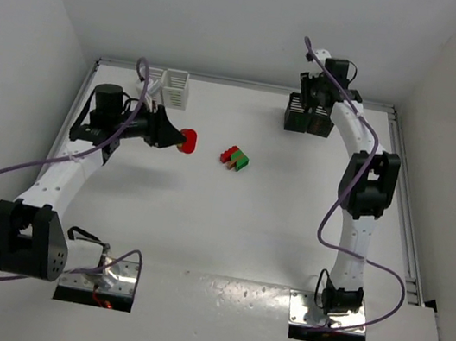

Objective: Sort the legos into containers by color

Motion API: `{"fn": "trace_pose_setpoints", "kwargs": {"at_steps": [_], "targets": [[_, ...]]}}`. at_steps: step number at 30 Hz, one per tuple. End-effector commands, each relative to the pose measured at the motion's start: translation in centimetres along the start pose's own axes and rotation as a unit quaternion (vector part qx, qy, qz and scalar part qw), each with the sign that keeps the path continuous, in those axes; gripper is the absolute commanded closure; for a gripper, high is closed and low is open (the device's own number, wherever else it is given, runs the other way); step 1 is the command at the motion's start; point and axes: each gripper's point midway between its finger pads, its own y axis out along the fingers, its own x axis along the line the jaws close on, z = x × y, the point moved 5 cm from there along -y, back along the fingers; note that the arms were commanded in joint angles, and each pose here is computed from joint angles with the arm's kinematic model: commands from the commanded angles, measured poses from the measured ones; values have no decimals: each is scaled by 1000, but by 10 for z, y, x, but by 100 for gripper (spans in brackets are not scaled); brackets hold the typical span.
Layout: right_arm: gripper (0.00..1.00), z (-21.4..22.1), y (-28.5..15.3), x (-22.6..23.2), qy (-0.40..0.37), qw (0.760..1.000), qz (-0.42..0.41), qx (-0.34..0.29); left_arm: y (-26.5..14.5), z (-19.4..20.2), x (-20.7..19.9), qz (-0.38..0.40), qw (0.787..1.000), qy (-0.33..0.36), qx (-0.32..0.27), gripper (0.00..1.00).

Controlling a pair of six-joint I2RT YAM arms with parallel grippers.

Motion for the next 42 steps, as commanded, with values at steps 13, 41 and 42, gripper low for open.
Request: {"fn": "trace_pose_setpoints", "kwargs": {"at_steps": [13,41,42], "targets": [[44,-17,4,-2,19,999,-23,-32,9,-10,-6,5,1000,25,-3,89],[15,3,-215,196,138,751,-646,3,-2,-1,-48,187,982,-6,35,84],[15,5,-217,203,133,747,-651,8,-1,-1,-51,191,981,-6,36,84]]}}
